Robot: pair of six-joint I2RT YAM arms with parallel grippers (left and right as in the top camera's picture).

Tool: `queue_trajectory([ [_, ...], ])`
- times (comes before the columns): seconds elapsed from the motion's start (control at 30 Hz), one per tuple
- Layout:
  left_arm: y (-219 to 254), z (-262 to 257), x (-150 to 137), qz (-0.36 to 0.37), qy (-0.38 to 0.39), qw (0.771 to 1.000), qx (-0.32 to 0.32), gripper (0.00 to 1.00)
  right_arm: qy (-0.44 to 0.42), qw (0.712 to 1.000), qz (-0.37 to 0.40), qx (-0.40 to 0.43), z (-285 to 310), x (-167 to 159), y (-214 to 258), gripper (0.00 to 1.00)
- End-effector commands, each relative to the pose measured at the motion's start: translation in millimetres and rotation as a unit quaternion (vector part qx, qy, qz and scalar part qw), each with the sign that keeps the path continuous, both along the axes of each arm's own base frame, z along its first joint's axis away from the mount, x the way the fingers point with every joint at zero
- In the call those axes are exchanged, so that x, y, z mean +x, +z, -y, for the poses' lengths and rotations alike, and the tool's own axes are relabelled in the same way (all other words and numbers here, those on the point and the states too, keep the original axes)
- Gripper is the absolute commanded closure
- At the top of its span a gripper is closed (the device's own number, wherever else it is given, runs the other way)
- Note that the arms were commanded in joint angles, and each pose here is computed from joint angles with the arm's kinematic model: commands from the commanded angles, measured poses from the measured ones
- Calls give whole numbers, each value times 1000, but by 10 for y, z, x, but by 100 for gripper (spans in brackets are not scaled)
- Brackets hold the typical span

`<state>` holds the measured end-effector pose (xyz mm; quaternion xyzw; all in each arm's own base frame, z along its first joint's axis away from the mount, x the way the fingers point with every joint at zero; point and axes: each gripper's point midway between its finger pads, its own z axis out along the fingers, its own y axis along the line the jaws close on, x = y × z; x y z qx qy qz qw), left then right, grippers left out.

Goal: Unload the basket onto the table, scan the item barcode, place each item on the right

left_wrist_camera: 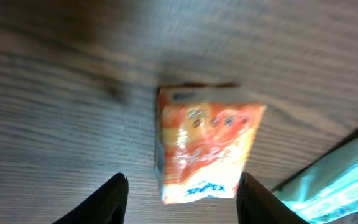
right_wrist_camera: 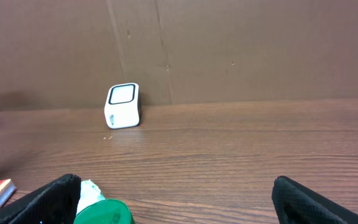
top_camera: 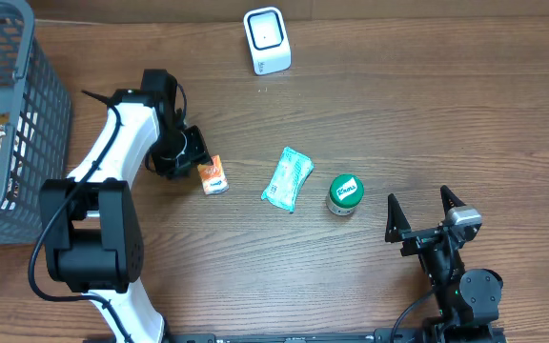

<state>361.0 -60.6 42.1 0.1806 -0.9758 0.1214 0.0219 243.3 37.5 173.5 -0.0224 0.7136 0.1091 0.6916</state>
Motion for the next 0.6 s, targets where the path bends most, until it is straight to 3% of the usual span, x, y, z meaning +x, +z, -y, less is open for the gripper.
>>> queue_trajectory([
  [0.0,-135,3,-115,-8,-3,1000,-8,53,-9,1000,1,4,36,6,-22,0],
  [0.2,-215,93,-58,13,-2,999,-35,55,-9,1000,1,4,36,6,-22,0],
  [0.57,-305,139,-79,19,-12,999,-28,61,-9,1000,1,4,36,6,-22,0],
])
